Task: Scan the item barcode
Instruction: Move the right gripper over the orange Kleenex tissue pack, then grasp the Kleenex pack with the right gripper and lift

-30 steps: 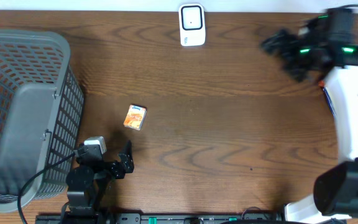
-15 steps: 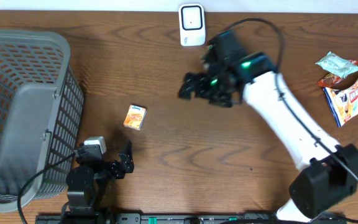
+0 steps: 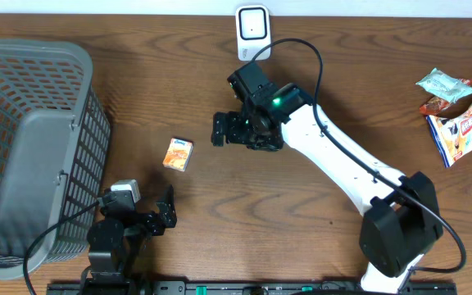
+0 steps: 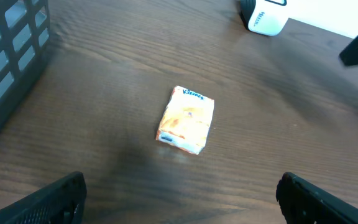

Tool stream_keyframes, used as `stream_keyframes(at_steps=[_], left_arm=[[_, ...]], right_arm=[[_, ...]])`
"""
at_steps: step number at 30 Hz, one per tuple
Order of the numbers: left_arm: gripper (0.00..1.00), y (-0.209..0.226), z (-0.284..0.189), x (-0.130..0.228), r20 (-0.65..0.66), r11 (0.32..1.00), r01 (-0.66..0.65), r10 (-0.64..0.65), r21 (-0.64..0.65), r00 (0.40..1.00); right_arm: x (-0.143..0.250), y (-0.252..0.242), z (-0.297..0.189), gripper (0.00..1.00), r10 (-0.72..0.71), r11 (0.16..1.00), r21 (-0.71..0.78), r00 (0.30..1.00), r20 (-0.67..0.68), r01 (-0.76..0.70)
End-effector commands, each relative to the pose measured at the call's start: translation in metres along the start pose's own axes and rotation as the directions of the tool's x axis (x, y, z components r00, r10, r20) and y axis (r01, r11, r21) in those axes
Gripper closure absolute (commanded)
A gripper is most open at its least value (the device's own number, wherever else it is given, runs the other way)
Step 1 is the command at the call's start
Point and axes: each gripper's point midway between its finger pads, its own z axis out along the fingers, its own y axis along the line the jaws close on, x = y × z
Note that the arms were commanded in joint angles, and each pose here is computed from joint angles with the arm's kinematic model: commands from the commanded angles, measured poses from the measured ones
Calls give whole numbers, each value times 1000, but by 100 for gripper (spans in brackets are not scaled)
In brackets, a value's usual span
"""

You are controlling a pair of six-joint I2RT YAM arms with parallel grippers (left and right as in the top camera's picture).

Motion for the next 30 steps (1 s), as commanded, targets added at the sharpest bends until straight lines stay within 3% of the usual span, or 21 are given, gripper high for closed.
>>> stream_keyframes(at_steps=[1, 8, 14, 22, 30], left_arm=[[2, 1, 2, 10, -30, 1000, 12, -12, 3, 999], [2, 1, 2, 10, -30, 1000, 12, -12, 3, 999], [2, 1, 2, 10, -30, 1000, 12, -12, 3, 999], [2, 1, 2, 10, -30, 1000, 12, -12, 3, 999], [2, 1, 2, 10, -30, 1000, 12, -12, 3, 999]], right_arm=[[5, -12, 15, 1, 38, 998, 43, 999, -20, -38], [-6, -23, 21, 1, 265, 959, 83, 962, 60, -269], [-23, -11, 38, 1, 261, 964, 19, 961, 92, -264], [9, 25, 92, 8, 256, 954, -117, 953, -163, -277], [29, 52, 131, 20, 176, 952, -204, 954, -241, -227]])
